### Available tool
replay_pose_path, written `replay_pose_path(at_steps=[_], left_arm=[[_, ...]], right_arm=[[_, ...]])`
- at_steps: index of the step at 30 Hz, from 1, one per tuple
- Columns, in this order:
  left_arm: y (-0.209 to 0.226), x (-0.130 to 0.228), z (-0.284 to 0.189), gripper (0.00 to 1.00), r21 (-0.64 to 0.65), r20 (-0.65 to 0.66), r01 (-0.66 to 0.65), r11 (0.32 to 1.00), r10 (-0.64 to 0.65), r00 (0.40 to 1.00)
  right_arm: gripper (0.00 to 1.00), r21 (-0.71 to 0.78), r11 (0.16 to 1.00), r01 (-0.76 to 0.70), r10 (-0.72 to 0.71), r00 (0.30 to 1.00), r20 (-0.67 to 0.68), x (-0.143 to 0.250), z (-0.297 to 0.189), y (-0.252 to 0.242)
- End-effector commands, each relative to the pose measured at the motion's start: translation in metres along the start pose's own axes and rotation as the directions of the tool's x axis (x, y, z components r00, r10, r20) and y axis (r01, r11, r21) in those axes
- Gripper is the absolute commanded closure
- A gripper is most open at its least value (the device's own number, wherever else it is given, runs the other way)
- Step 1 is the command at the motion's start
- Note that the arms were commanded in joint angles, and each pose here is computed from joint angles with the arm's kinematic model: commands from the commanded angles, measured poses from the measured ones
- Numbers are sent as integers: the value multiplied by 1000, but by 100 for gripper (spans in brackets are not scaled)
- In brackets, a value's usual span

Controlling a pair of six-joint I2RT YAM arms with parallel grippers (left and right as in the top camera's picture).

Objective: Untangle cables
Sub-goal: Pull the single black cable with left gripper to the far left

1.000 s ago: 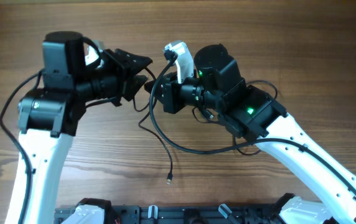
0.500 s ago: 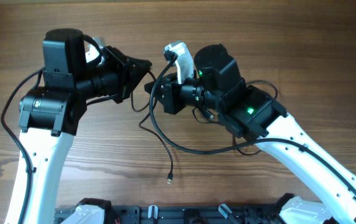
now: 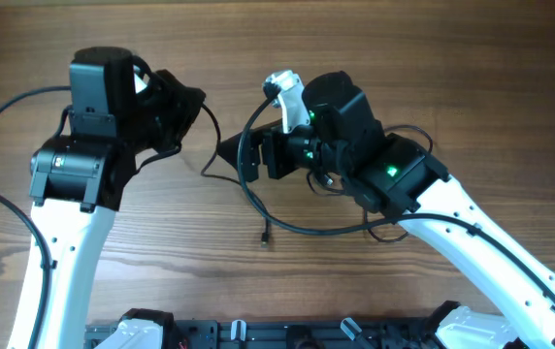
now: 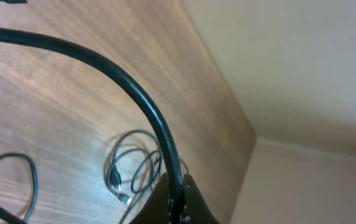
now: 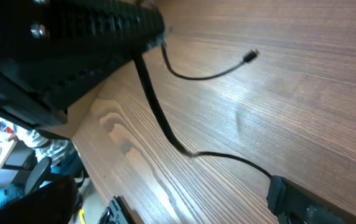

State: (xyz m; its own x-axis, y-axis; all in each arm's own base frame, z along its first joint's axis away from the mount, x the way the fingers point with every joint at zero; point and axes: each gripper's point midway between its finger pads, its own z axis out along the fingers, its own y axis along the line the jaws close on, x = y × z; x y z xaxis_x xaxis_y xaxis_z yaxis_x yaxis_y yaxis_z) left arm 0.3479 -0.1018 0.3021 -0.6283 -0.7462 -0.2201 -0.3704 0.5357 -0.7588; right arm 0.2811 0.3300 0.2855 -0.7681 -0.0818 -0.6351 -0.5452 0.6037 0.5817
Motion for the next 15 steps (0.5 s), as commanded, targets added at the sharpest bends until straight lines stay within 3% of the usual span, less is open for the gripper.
replay_pose_path(at_steps=[1, 5, 7, 10, 15], left_arm=[[0, -39, -8, 96, -3, 145, -74, 997, 74, 987], [17, -78, -20, 96, -37, 266, -25, 999, 34, 963], [12, -93, -26, 96, -25, 311, -73, 997, 77, 947], [-22, -114, -37, 96, 66, 416, -191, 979, 147, 898], [-84, -141, -67, 96, 236, 590, -342, 910, 146, 794]], right_arm=[[0, 25, 1000, -7, 6, 999, 36, -8, -13, -4], [0, 74, 997, -21, 12, 993, 121, -25, -47, -13], [0, 112, 993, -38, 19, 987, 158, -31, -61, -22], [0, 144, 988, -61, 42, 990, 133, -24, -64, -31], [0, 192, 977, -92, 82, 995, 61, -5, -59, -44]])
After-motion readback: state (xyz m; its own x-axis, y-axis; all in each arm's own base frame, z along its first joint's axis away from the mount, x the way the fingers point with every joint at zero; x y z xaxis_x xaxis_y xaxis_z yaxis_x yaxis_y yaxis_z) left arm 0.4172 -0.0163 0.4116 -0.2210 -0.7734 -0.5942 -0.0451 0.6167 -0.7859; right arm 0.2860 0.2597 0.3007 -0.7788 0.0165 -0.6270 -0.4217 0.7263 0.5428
